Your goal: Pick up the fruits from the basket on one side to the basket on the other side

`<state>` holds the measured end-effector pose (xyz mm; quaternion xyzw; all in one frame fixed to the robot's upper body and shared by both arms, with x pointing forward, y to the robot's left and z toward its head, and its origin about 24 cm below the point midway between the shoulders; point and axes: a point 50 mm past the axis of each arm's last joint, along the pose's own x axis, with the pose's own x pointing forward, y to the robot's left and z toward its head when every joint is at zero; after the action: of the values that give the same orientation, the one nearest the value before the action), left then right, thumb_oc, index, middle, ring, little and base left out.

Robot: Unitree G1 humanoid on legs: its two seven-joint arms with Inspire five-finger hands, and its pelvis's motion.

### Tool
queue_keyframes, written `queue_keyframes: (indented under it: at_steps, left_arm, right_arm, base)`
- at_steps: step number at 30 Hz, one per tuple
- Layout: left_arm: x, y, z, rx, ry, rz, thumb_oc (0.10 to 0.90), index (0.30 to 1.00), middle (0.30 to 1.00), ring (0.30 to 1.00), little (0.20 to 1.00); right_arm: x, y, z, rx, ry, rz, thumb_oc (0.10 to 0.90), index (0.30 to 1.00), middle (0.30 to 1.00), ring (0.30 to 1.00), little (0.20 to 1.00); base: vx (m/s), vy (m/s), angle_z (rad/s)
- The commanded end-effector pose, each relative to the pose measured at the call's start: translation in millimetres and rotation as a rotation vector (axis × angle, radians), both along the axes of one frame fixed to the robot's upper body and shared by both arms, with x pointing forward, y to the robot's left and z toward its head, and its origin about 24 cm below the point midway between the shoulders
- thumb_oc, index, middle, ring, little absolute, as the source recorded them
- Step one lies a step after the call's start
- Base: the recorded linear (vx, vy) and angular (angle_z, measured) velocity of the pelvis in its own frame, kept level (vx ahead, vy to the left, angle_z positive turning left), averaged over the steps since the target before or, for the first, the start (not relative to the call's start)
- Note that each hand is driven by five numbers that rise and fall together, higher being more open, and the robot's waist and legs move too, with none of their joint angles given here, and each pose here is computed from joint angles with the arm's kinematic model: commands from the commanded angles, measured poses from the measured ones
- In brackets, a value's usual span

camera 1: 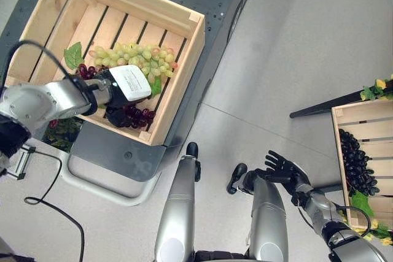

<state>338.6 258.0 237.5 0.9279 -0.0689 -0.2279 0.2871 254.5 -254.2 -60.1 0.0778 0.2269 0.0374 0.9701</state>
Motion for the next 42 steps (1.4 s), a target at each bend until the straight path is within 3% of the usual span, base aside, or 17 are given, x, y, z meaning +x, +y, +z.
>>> queue_keyframes:
  at_steps: [1,5,9,14,23,30,32,33,34,35,36,42]
  left_arm:
    - [-11.0,11.8,51.4,-0.030,-0.116,0.056,0.800,0.900,0.900,0.900,0.900]
    - [-9.1,6.5,49.1,-0.011,-0.060,0.070,0.800,0.900,0.900,0.900,0.900]
    - [-5.4,8.4,48.1,-0.010,0.008,0.185,0.800,0.900,0.900,0.900,0.900]
    - [-4.5,24.0,45.1,-0.028,0.079,0.383,0.800,0.900,0.900,0.900,0.900]
    - [-7.4,39.3,31.6,-0.040,0.200,0.548,0.800,0.900,0.900,0.900,0.900]
    - [-5.6,35.9,23.9,0.016,0.208,0.497,0.800,0.900,0.900,0.900,0.900]
    - [-4.3,33.9,20.9,0.027,0.218,0.482,0.698,0.747,0.747,0.747,0.747]
    - [-3.2,30.9,19.7,0.030,0.217,0.464,0.671,0.707,0.707,0.707,0.707]
    - [-3.1,30.3,19.9,0.031,0.217,0.461,0.587,0.580,0.580,0.580,0.580]
    - [-2.7,28.3,19.8,0.036,0.218,0.451,0.438,0.356,0.356,0.356,0.356]
    - [-2.2,27.2,19.3,0.033,0.218,0.445,0.400,0.300,0.300,0.300,0.300]
    - [-1.1,21.6,17.9,-0.020,0.238,0.448,0.400,0.300,0.300,0.300,0.300]
  right_arm:
    - [-12.7,-28.0,4.8,0.011,-0.040,-0.073,0.800,0.900,0.900,0.900,0.900]
    - [-13.2,-27.9,4.1,0.020,-0.039,-0.079,0.800,0.900,0.900,0.900,0.900]
    - [-12.3,-26.9,4.7,0.029,-0.049,-0.083,0.800,0.900,0.900,0.900,0.900]
    - [-13.0,-28.2,5.4,0.041,-0.065,-0.099,0.800,0.900,0.900,0.900,0.900]
    - [-13.3,-28.5,5.8,0.055,-0.077,-0.110,0.800,0.900,0.900,0.900,0.900]
    - [-10.4,-25.1,7.4,0.076,-0.104,-0.122,0.800,0.900,0.900,0.900,0.900]
    - [-9.6,-23.5,7.7,0.084,-0.112,-0.124,0.800,0.900,0.900,0.900,0.900]
    - [-8.8,-23.2,8.3,0.089,-0.118,-0.127,0.800,0.900,0.900,0.900,0.900]
    - [-8.8,-23.2,8.4,0.090,-0.119,-0.128,0.800,0.900,0.900,0.900,0.900]
    - [-8.9,-22.9,8.2,0.092,-0.120,-0.130,0.800,0.900,0.900,0.900,0.900]
    - [-8.8,-22.7,8.1,0.093,-0.122,-0.132,0.800,0.900,0.900,0.900,0.900]
    - [-10.5,-22.5,6.9,0.096,-0.124,-0.143,0.800,0.900,0.900,0.900,0.900]
  base:
    - [0.00,0.000,0.00]
    - [-0.01,-0.013,0.04]
    - [0.00,0.000,0.00]
    - [0.00,0.000,0.00]
    - [0.00,-0.006,0.02]
    - [0.00,-0.003,0.01]
    - [0.00,0.000,0.00]
    - [0.00,0.000,0.00]
    - [0.00,-0.018,0.06]
    - [0.00,-0.014,0.08]
    - [0.01,-0.019,0.08]
    - [0.00,-0.002,0.01]
